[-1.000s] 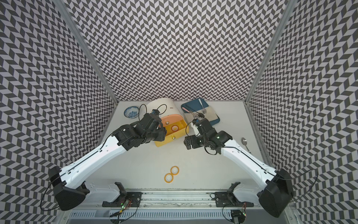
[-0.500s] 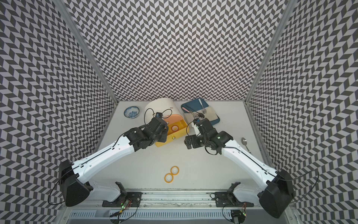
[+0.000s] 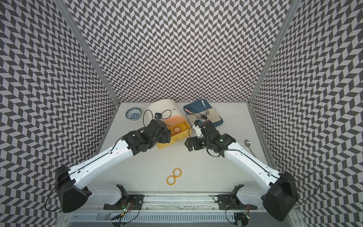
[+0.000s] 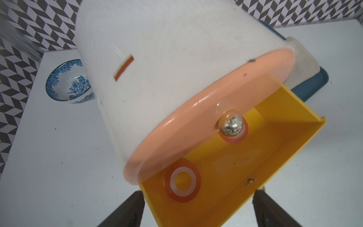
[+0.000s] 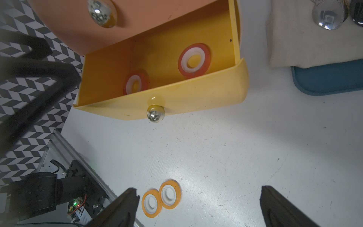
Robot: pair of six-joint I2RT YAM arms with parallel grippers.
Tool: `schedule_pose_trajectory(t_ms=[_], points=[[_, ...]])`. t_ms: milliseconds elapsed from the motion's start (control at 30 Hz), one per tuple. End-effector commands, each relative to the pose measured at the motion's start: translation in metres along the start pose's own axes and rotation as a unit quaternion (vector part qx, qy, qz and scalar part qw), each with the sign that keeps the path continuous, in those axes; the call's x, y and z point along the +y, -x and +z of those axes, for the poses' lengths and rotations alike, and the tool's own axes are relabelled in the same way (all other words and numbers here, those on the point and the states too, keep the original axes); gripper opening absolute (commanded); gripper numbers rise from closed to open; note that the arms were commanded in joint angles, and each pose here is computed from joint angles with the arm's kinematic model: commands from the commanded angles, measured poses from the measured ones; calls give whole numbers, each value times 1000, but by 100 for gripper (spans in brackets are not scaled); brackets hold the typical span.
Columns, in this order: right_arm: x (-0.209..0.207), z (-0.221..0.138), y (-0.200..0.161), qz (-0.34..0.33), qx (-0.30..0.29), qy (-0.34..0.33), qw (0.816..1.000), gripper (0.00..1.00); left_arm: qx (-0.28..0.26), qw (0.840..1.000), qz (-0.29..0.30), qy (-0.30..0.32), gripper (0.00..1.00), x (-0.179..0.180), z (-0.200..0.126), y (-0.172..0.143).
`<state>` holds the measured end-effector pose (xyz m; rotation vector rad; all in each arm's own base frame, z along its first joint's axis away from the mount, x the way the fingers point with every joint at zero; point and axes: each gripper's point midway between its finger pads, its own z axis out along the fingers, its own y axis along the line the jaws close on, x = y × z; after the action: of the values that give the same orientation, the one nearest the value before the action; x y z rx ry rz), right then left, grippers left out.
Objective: Place the transparent tape into the drawer according to color
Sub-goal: Place the tape in the drawer.
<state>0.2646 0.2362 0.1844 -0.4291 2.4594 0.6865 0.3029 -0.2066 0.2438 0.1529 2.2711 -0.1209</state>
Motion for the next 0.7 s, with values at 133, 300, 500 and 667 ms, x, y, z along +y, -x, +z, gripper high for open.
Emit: schedule_pose_trajectory(t_ms=[133, 300, 500, 667], points=[[17, 2, 20, -9, -83, 55, 995, 90, -100, 988, -71, -91, 92, 4, -57, 74], [31, 6, 29, -28, -113, 58, 991, 84, -105, 981, -106, -124, 94, 30, -46, 101], [44, 13, 39, -48, -147, 43, 987, 79, -78, 978, -128, -147, 97, 48, -12, 112], [49, 18, 46, -53, -170, 32, 983, 70, -54, 978, -139, -147, 95, 59, 16, 113]])
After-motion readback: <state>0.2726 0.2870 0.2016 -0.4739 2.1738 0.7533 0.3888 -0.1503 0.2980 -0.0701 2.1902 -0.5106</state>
